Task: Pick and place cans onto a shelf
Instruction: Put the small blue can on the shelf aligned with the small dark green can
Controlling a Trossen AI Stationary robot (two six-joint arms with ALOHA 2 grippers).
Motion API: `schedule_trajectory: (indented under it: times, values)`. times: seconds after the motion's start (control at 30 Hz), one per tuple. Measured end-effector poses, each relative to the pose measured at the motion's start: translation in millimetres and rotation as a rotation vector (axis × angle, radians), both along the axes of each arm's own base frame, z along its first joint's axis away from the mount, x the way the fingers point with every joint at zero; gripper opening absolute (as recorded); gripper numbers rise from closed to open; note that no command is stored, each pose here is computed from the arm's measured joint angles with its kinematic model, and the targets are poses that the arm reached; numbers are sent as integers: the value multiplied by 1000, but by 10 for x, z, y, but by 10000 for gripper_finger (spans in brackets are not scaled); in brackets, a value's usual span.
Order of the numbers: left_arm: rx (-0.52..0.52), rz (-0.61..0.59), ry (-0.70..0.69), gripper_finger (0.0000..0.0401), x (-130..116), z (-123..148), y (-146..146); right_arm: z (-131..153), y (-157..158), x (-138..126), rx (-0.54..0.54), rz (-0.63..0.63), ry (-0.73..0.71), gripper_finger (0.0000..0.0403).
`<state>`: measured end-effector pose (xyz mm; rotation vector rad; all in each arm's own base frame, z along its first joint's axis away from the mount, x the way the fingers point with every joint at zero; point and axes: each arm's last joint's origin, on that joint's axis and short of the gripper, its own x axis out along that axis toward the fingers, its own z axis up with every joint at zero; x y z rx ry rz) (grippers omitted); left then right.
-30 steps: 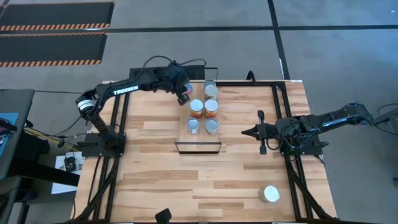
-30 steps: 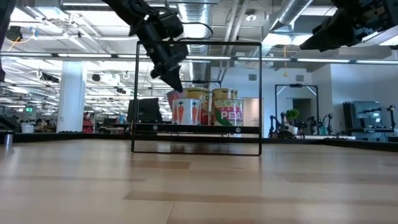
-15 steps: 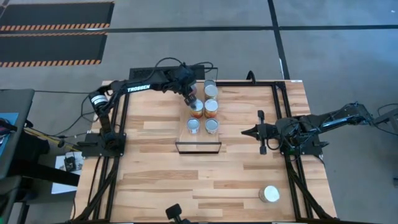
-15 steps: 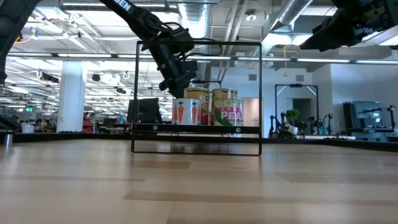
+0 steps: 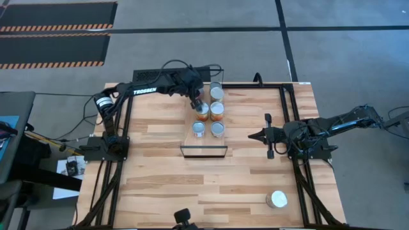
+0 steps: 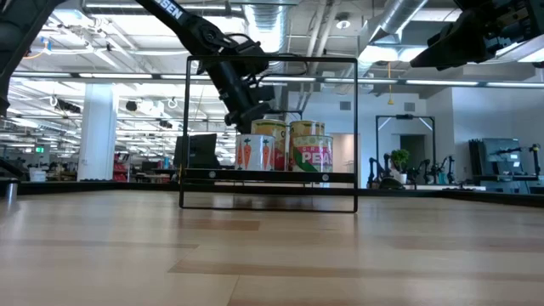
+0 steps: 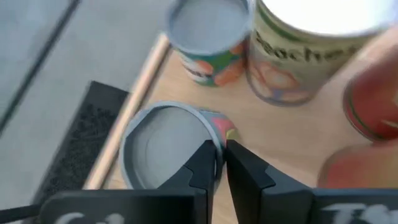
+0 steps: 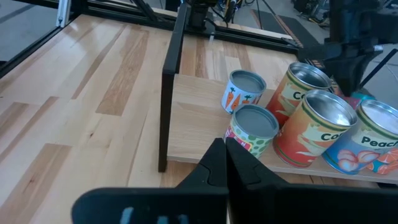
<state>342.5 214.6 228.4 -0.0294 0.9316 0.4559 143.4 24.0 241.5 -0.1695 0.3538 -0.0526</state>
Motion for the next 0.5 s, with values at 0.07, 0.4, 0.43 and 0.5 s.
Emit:
schedule_trajectory:
  times: [0.07, 0.4, 0.43, 0.5]
  values:
    - [-16, -13, 10, 32, 7, -41, -1, 0, 0, 0, 1, -1, 0, 4]
    - [-11, -47, 13, 43, 52, -123, 22, -2, 8, -3, 1, 5, 2, 4]
    - [-10, -47, 13, 43, 52, -121, 22, -2, 12, -3, 1, 8, 2, 4]
    - [-10, -47, 14, 44, 51, -122, 22, -2, 20, -5, 1, 14, 2, 4]
